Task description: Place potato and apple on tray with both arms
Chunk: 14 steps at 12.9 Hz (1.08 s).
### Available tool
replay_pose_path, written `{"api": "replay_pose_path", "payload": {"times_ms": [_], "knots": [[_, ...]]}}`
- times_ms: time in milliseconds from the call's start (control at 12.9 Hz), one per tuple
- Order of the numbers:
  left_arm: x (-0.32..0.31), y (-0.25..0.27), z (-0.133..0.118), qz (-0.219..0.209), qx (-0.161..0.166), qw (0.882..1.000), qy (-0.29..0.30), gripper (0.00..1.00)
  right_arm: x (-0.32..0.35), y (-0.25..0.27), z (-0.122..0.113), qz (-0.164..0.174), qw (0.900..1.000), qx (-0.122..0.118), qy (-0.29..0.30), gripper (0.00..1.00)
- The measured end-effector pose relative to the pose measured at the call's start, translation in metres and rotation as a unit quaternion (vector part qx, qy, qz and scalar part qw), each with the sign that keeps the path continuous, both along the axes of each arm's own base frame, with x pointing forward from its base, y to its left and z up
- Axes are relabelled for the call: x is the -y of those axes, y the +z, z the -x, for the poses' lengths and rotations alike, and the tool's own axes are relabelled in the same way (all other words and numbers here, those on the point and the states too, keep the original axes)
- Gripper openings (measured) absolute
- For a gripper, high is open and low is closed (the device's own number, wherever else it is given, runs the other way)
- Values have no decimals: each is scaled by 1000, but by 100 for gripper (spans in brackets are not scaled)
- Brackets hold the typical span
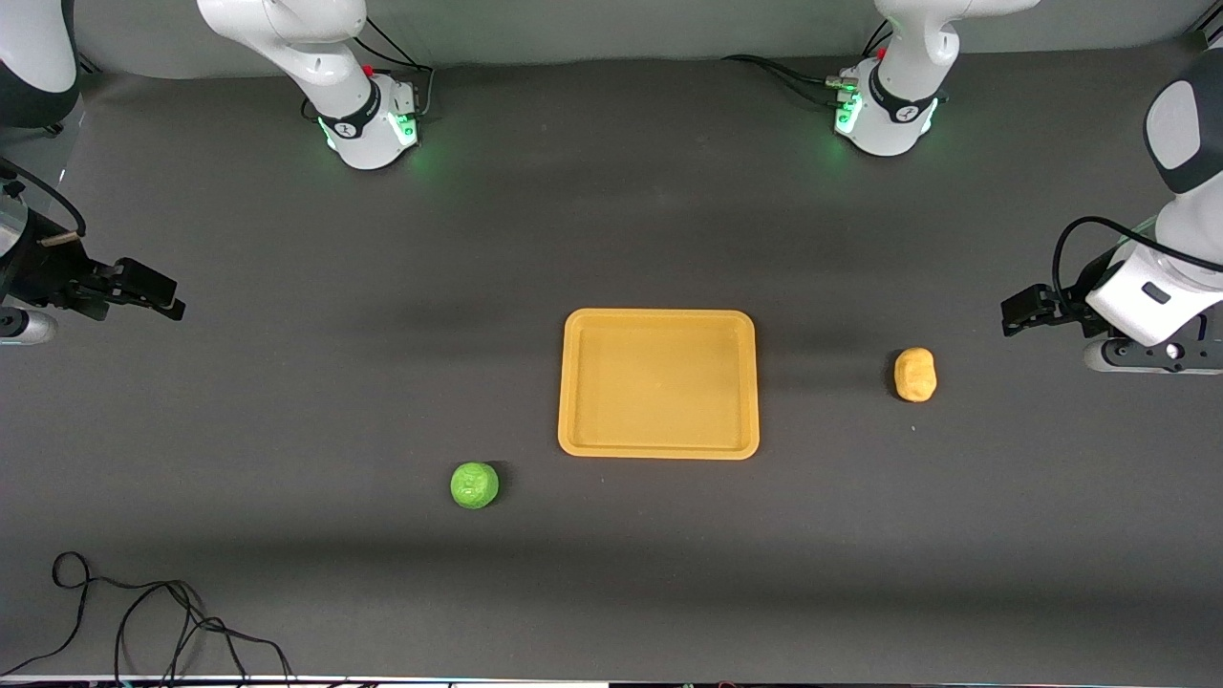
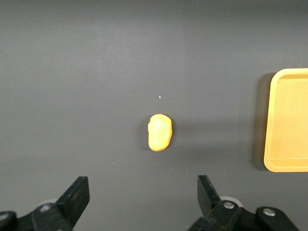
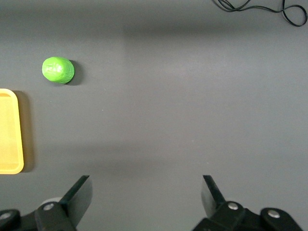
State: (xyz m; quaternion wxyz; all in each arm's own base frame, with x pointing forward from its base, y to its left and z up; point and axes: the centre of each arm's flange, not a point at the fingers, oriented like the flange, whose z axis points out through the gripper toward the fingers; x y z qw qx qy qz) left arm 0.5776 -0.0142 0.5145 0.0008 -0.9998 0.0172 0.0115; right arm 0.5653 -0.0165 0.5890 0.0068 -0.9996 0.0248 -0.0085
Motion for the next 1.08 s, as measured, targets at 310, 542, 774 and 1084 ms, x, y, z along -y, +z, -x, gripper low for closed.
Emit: {"api": "replay_pose_path", "payload": {"times_ms": [310,542,774,1084], "knots": [[2,-5,1,0,-5,1000,-2,100,0,0,0,0,1000,-1,0,100],[2,-6,1,0,-6,1000,-2,100,0,0,0,0,1000,-1,0,100],[2,-9,1,0,-9,1000,-2,100,0,0,0,0,1000,-1,0,100],[1,-11,1,0,-10,1000,-1,100,-1,-1,0,0,1000,-2,1,100]]}}
